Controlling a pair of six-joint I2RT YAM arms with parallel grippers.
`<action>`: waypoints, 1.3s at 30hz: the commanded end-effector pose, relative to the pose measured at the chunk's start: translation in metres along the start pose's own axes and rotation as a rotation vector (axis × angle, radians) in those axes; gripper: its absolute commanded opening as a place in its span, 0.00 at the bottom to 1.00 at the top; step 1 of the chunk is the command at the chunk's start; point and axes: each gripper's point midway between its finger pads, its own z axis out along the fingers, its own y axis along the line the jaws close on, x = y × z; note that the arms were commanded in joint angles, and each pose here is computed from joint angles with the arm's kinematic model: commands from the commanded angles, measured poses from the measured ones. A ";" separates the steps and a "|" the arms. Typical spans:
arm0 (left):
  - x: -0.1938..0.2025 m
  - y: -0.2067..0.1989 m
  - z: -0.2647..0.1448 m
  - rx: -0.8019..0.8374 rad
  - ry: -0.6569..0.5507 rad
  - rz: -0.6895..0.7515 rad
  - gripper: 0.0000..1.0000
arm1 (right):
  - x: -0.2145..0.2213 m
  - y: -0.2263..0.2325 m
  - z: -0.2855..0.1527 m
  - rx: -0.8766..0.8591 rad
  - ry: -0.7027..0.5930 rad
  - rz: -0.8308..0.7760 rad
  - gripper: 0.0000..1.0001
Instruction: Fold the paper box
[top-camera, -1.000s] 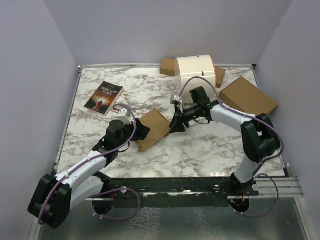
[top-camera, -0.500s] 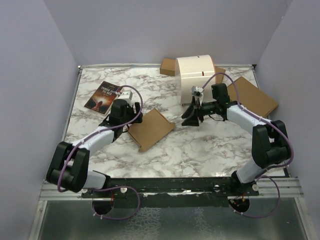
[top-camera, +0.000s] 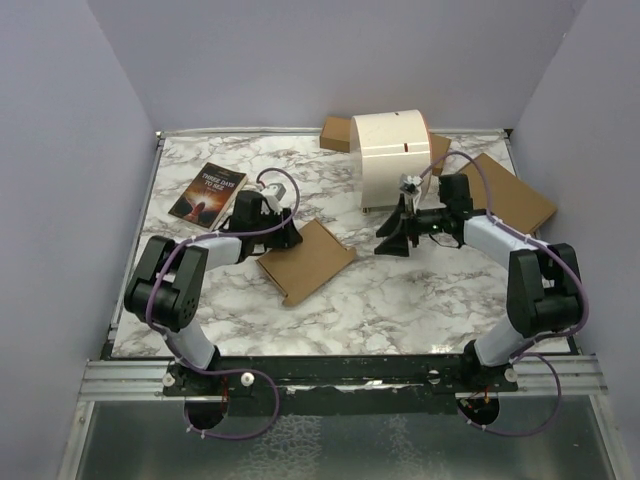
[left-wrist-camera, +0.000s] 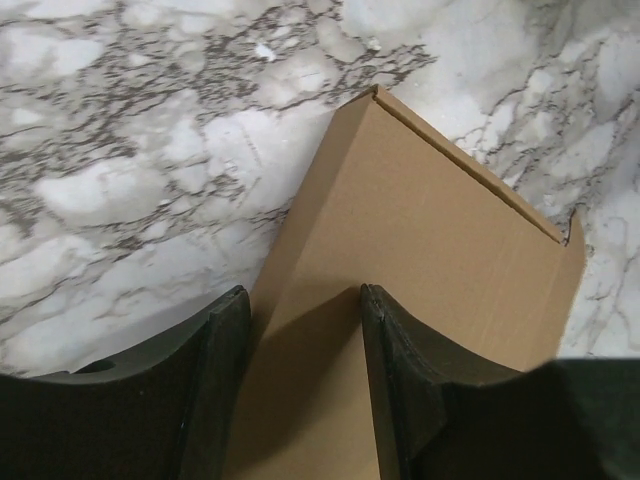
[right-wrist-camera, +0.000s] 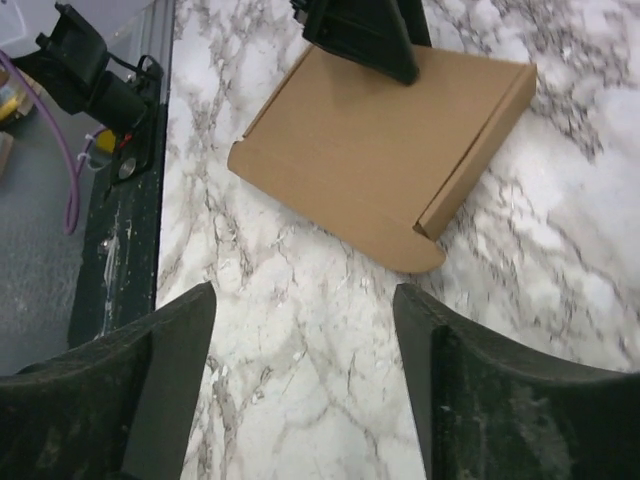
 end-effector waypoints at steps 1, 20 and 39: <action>0.009 -0.035 0.016 0.152 0.046 0.022 0.49 | 0.010 0.003 -0.020 0.017 -0.055 0.050 0.77; 0.019 -0.138 0.072 0.302 0.075 0.123 0.49 | 0.069 -0.051 -0.050 0.268 -0.026 0.345 0.75; -0.065 -0.135 -0.041 0.145 -0.378 0.118 0.65 | 0.101 -0.070 -0.040 0.242 0.035 0.501 0.52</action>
